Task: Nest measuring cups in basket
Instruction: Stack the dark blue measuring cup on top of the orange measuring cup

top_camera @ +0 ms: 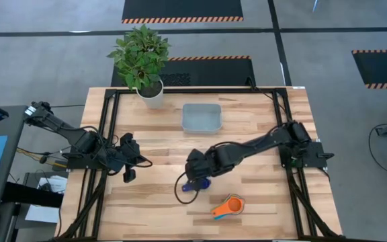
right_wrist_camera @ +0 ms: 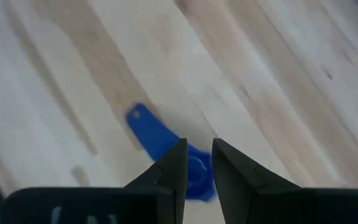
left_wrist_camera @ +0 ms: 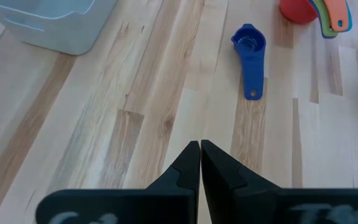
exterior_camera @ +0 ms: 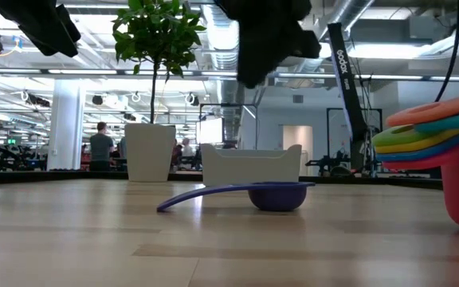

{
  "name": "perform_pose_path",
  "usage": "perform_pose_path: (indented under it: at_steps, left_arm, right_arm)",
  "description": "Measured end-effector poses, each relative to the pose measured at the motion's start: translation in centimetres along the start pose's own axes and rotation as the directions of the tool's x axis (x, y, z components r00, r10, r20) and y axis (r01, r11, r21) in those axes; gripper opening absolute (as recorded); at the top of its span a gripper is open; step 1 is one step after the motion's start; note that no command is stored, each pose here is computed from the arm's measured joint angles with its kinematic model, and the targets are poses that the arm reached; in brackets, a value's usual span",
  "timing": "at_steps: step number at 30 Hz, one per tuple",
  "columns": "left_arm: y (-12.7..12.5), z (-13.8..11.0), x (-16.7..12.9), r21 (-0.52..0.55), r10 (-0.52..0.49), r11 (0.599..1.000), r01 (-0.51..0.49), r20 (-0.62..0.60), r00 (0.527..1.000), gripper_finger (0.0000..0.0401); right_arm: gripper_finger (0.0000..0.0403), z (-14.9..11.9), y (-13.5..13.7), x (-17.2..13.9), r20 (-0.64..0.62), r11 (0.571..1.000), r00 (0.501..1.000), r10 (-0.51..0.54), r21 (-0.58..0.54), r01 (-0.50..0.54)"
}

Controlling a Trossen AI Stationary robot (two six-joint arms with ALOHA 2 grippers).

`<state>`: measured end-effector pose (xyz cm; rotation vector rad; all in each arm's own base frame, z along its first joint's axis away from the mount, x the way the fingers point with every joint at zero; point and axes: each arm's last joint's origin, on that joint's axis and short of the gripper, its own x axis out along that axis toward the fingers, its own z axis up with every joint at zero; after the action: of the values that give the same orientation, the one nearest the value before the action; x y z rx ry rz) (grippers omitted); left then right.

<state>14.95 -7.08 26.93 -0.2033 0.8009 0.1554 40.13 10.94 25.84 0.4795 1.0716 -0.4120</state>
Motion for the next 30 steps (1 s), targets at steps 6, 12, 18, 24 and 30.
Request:
perform_pose_path:
  at_steps: [6, 12, 18, 24, 30]
  left_arm:
    - [0.0, 0.0, 0.0, 0.0, 0.0, 1.0, 0.0, 0.0, 1.0, 0.0002]
    - [0.0, 0.0, 0.0, 0.002, 0.0, 1.0, 0.0, 0.001, 1.0, 0.0002]
    - [0.0, 0.0, 0.0, 0.008, 0.003, 1.0, -0.003, 0.001, 1.0, 0.0002]
    - [0.0, 0.0, 0.0, 0.009, 0.006, 1.0, -0.006, -0.001, 1.0, 0.0002]
    - [0.0, 0.0, 0.0, 0.009, 0.006, 1.0, -0.006, -0.001, 1.0, 0.0002]
  right_arm:
    - [0.0097, -1.2, -0.3, 2.3, -0.083, 0.997, 0.994, -0.077, -0.017, 0.075]
    - [0.0097, -2.4, 0.6, 4.3, -0.121, 0.995, 0.989, -0.086, -0.051, 0.081]
    - [0.0098, -3.9, 1.3, 6.3, -0.172, 0.991, 0.978, -0.113, -0.084, 0.1]
    - [0.0097, -4.7, 1.8, 6.5, -0.181, 0.988, 0.975, -0.127, -0.108, 0.108]
    - [0.0097, -4.7, 1.4, 6.4, -0.177, 0.982, 0.97, -0.165, -0.116, 0.146]
